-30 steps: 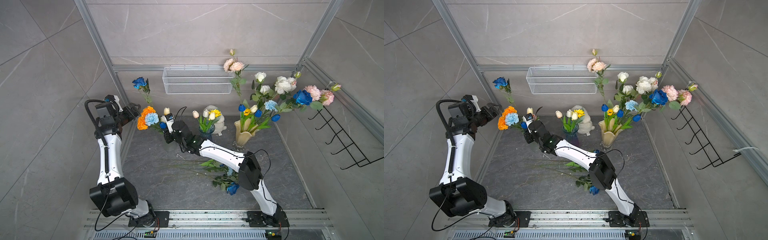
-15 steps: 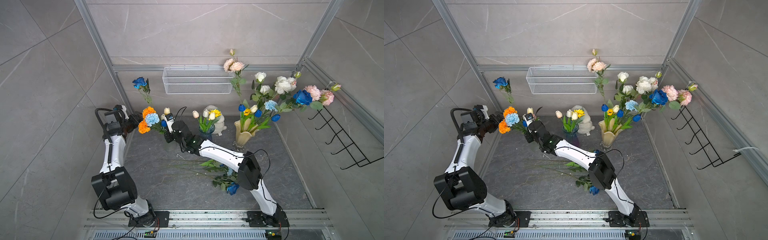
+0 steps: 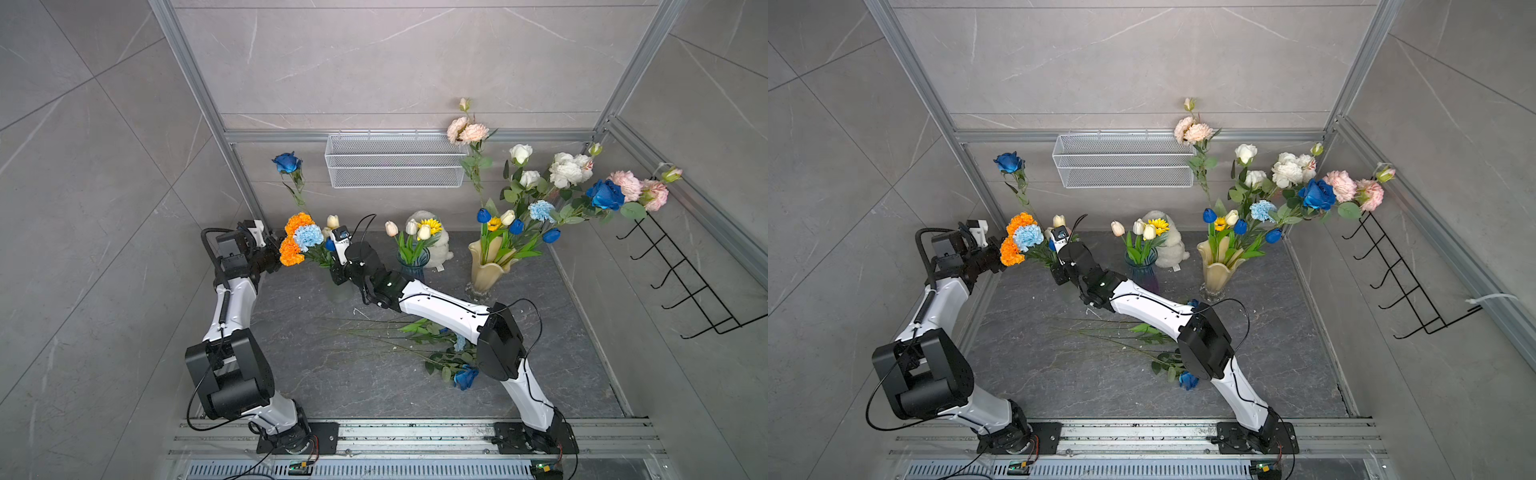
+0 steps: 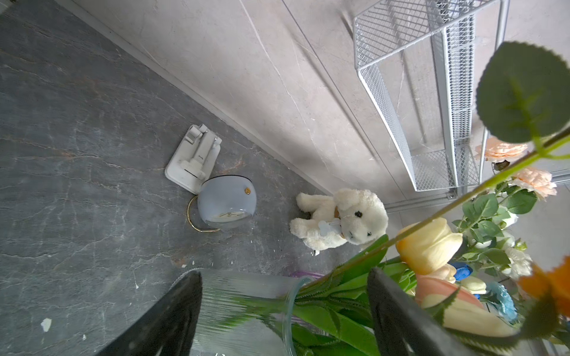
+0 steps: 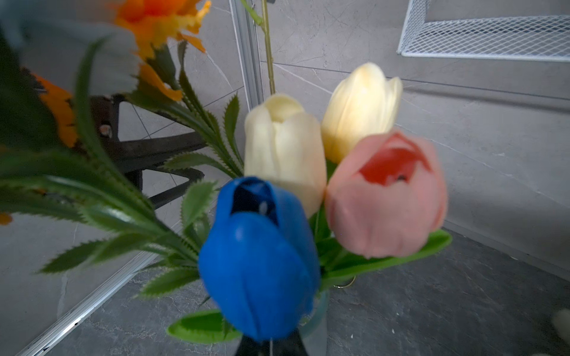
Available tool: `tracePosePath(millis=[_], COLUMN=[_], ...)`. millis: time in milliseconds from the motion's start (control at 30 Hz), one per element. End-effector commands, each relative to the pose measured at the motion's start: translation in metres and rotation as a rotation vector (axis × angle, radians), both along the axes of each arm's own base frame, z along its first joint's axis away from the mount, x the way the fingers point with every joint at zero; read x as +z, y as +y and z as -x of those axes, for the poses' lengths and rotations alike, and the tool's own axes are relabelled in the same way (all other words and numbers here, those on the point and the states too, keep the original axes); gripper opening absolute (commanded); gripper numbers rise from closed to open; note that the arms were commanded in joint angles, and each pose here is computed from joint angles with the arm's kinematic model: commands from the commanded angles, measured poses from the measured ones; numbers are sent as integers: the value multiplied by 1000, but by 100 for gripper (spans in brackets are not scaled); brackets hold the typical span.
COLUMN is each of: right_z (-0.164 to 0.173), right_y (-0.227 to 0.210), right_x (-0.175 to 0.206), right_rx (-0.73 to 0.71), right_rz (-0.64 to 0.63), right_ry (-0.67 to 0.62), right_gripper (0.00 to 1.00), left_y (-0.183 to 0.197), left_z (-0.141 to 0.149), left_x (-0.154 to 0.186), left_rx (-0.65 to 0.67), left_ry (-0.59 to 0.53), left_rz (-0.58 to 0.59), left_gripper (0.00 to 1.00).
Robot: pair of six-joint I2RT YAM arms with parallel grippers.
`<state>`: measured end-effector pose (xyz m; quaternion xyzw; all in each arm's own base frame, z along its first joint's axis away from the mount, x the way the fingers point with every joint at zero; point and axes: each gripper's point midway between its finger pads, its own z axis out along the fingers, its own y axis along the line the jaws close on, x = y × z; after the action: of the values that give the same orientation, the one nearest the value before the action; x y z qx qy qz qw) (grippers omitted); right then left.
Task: Pick out blue flowers from the vase
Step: Pick up the flower from the vase, then place the flower at the center of the board.
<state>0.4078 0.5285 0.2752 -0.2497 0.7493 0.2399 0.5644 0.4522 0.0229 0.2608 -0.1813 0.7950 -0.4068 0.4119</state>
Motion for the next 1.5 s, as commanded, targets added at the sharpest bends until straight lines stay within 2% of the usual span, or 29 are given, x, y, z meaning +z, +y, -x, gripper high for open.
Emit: tracePosePath(millis=[0,300,700,933,1100,1300,1467], right_z=[10,33,53,81,102,117,125], right_y=[-11,-23,-36,-70,-112,-154,-192], right_x=[53,112,153,217,256,267,243], right_rx=[2,12,13,5,-24,-72,-154], right_rz=[-55,-72,-97,-189,-268,-337,-416], right_ry=[-80,-190,-259,-336,-368,-347,-225], right_gripper=[0,0,0,0,0,0,0], left_y=[-9,-17,-17,-16,-9,5,18], left_z=[7,22,25,33,40,51,66], left_x=[8,-6,-1,6,20,51,81], left_rx=[-56,-74,-75,-72,-49,41,130], left_ry=[-28,-5,-19,-31,-35,-70,-95], left_rz=[55,74,66,-11,-125,-232,-353], left_gripper=[85,83,83,83,83,83,84])
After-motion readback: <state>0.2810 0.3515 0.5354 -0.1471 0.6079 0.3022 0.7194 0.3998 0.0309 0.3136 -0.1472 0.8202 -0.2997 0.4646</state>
